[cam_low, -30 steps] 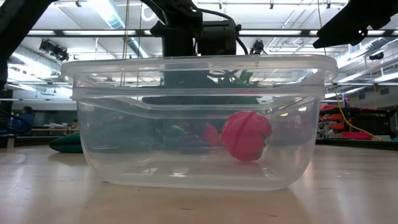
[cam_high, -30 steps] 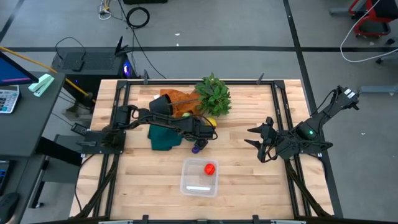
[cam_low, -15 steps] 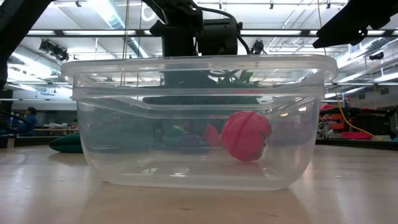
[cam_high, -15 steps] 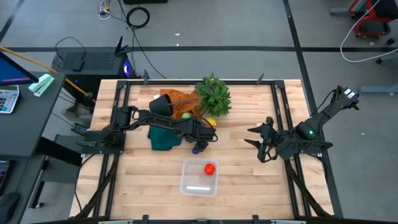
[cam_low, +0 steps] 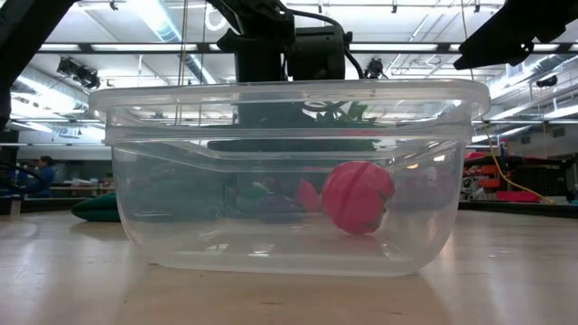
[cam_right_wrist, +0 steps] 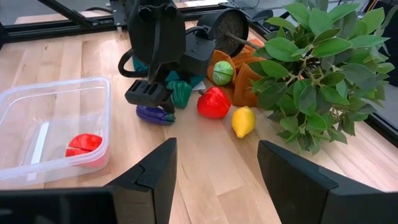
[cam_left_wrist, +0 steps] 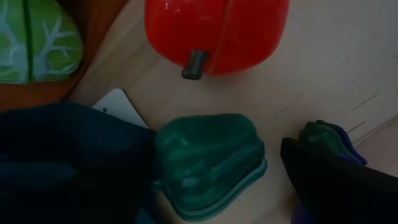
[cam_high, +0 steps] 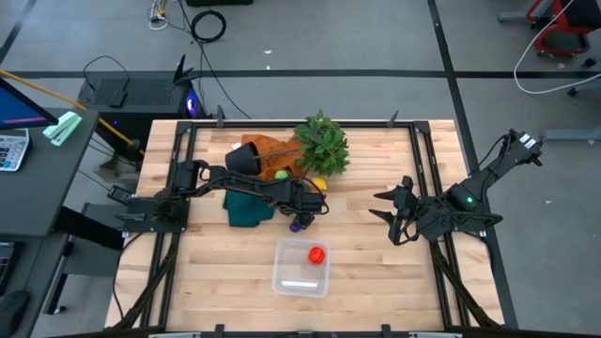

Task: Pick and placing Produce into tupperware
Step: Put the green bell pepper into the transparent bin, then put the green cabbage into the transparent bin

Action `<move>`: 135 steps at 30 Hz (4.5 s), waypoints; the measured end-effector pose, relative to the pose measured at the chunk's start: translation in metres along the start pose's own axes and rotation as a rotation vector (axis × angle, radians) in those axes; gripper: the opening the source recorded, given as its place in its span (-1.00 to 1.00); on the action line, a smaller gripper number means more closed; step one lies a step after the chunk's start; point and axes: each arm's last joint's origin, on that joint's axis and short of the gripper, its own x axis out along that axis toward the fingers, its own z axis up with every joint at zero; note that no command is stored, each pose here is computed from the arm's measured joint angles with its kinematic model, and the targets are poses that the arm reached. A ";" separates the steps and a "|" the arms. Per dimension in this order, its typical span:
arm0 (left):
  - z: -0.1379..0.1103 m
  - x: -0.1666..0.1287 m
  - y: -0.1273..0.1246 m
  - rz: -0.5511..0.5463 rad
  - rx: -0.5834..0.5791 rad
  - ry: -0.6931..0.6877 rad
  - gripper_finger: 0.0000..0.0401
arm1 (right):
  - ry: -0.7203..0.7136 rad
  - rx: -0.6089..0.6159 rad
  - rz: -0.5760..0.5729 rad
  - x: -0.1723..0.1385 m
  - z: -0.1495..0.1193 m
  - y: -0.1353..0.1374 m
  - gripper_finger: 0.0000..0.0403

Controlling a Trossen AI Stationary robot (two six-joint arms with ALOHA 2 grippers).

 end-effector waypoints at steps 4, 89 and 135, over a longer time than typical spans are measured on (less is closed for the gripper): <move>0.000 0.000 0.000 0.000 0.000 0.000 0.63 | 0.000 0.000 0.000 0.000 0.000 0.000 -0.09; -0.112 -0.104 -0.100 -0.327 0.275 -0.081 0.39 | 0.073 0.025 0.521 0.029 0.003 0.064 -0.09; -0.092 -0.106 -0.083 -0.277 0.330 -0.178 0.43 | 0.060 0.010 0.502 0.029 0.003 0.063 -0.09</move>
